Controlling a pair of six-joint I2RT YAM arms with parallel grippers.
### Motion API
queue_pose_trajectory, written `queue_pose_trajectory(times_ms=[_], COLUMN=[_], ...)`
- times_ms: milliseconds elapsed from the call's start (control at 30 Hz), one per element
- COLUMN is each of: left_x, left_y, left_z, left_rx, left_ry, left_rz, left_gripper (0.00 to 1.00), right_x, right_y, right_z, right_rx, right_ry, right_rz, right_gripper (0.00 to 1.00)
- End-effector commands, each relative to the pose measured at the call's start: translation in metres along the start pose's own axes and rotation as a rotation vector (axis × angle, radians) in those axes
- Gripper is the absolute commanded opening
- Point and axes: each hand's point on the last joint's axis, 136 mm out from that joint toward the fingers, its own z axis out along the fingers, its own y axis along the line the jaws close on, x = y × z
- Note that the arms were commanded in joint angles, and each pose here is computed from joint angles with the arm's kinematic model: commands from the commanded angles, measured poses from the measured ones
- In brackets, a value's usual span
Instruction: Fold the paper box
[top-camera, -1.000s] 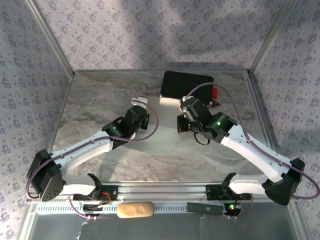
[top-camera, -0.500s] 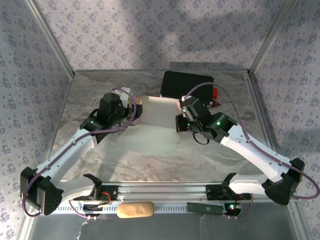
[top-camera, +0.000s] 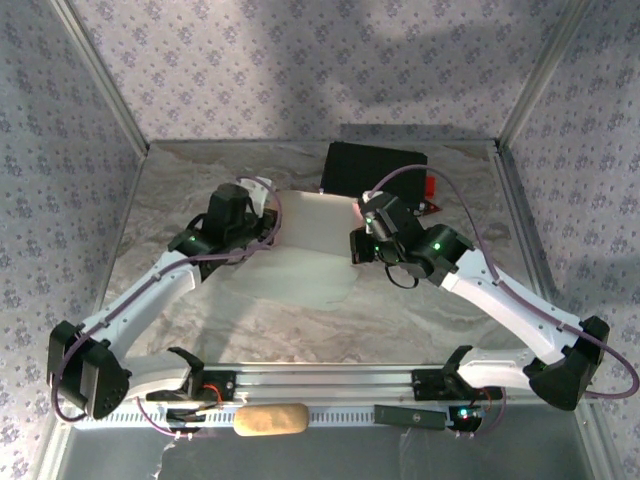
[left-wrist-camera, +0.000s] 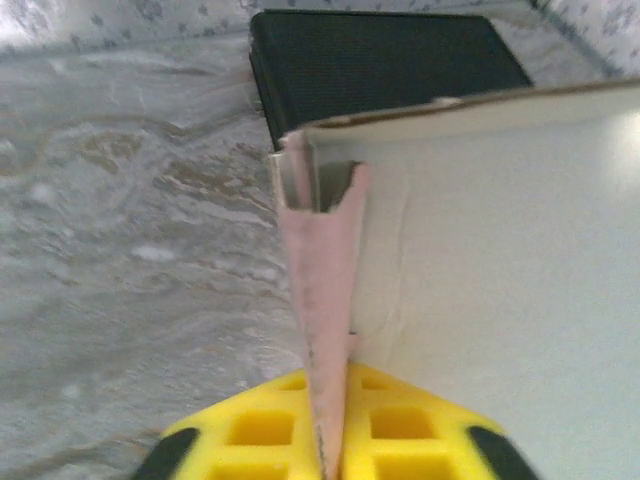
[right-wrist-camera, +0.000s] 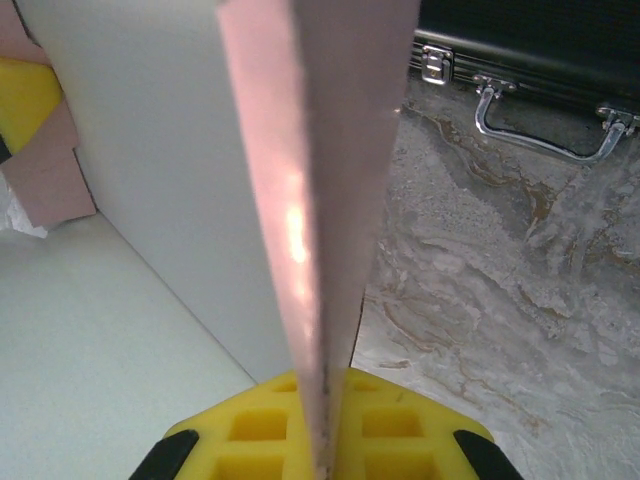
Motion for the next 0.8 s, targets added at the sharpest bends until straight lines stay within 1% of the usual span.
queue_pose_trajectory(times_ms=[0, 100, 167, 267, 333, 367, 433, 500, 567, 600, 633, 767], left_x=[-0.017, -0.017, -0.018, -0.017, -0.018, -0.019, -0.022, -0.026, -0.035, -0.04, -0.043, -0.051], left_y=[0.005, 0.006, 0.01, 0.009, 0.004, 0.001, -0.006, -0.011, -0.008, -0.008, -0.008, -0.009], left_z=[-0.002, 0.0, -0.003, -0.003, -0.003, -0.004, -0.007, -0.014, -0.03, -0.039, -0.049, -0.079], left_rx=[-0.136, -0.303, -0.426, -0.498, -0.5, -0.492, -0.454, -0.424, -0.438, -0.435, -0.425, -0.369], left_ry=[-0.053, -0.053, -0.063, -0.069, -0.072, -0.074, -0.073, -0.074, -0.095, -0.11, -0.124, -0.153], left_rz=[0.066, 0.138, 0.161, 0.159, 0.16, 0.157, 0.147, 0.136, 0.1, 0.077, 0.05, -0.065], left_gripper=[0.0, 0.0, 0.0, 0.0, 0.0, 0.05, 0.31, 0.47, 0.59, 0.63, 0.65, 0.66], right_x=[-0.011, -0.01, -0.008, -0.006, -0.004, -0.004, -0.003, -0.003, -0.003, -0.003, -0.003, -0.005], right_y=[0.006, 0.005, 0.004, 0.0, -0.003, -0.004, -0.009, -0.012, -0.016, -0.017, -0.018, -0.018], right_z=[-0.006, -0.003, 0.0, 0.004, 0.005, 0.006, 0.006, 0.006, 0.006, 0.006, 0.007, 0.009], right_rx=[-0.025, -0.012, -0.002, 0.023, 0.036, 0.041, 0.054, 0.061, 0.064, 0.064, 0.066, 0.061], right_ry=[-0.031, -0.026, -0.024, -0.021, -0.018, -0.017, -0.018, -0.018, -0.026, -0.03, -0.031, -0.041], right_rz=[0.016, 0.025, 0.032, 0.049, 0.062, 0.066, 0.077, 0.087, 0.096, 0.099, 0.1, 0.117], right_gripper=[0.0, 0.0, 0.0, 0.0, 0.0, 0.0, 0.0, 0.0, 0.0, 0.0, 0.0, 0.0])
